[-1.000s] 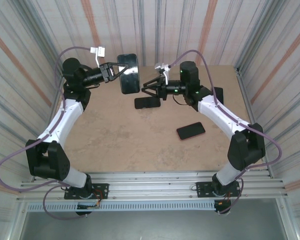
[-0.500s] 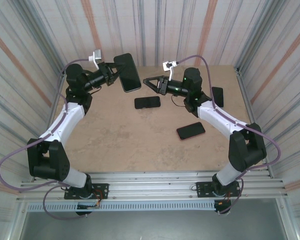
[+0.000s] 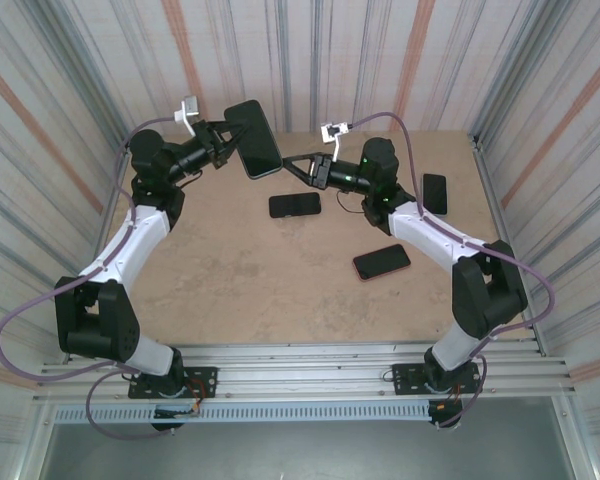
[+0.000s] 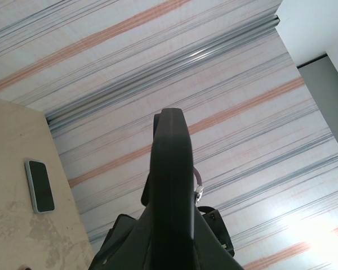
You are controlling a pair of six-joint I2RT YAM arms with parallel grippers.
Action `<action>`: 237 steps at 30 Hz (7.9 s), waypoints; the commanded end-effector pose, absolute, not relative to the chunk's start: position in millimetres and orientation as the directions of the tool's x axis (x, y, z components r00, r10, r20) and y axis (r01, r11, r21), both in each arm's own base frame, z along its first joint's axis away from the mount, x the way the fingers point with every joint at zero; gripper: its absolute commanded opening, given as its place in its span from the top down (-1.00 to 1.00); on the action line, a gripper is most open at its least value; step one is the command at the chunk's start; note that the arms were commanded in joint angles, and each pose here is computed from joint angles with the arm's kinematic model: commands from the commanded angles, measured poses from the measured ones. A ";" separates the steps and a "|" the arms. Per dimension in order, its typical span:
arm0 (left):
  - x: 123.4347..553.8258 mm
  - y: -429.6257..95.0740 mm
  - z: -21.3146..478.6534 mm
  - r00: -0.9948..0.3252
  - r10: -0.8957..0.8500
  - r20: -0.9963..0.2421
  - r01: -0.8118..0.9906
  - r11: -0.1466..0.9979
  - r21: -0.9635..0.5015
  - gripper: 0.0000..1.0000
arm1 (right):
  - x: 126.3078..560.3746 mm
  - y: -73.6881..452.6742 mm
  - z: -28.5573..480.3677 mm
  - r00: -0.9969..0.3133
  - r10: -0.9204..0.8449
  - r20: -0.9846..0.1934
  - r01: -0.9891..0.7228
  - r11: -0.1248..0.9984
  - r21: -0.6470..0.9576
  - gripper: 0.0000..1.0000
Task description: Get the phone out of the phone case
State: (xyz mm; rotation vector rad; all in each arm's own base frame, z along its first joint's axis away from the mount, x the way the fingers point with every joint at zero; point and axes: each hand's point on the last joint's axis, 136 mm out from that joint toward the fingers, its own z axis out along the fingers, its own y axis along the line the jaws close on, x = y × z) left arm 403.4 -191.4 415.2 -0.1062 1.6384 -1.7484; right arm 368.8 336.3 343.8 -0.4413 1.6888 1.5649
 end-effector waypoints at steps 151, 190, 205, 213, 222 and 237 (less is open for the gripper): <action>424.9 -227.3 369.1 -0.608 -0.778 0.159 -0.018 -0.186 -0.982 0.32 | 412.7 364.5 357.2 -0.535 0.689 -0.488 -0.617 0.076 0.783 1.00; 412.2 -217.2 386.7 -0.603 -0.797 0.021 0.050 -0.064 -0.997 0.97 | 440.7 349.1 235.5 -0.583 0.686 -0.436 -0.087 0.481 0.873 1.00; 405.6 -250.1 397.3 -0.661 -0.750 0.025 0.065 -0.091 -0.994 0.99 | 435.6 355.5 246.6 -0.569 0.640 -0.516 -0.094 0.573 0.814 1.00; 409.5 -219.2 382.3 -0.653 -0.757 -0.008 0.063 -0.044 -0.997 0.99 | 434.8 341.4 239.5 -0.558 0.680 -0.475 -0.078 0.527 0.846 1.00; 406.4 -169.0 339.5 -0.693 -0.705 -0.148 0.084 0.125 -0.989 0.96 | 428.1 348.2 217.2 -0.599 0.704 -0.382 -0.043 0.448 0.893 1.00; 411.4 -94.4 198.4 -0.654 -0.721 -0.230 -0.026 0.325 -0.945 0.94 | 411.5 389.0 176.7 -0.666 0.691 -0.282 0.026 0.400 0.916 1.00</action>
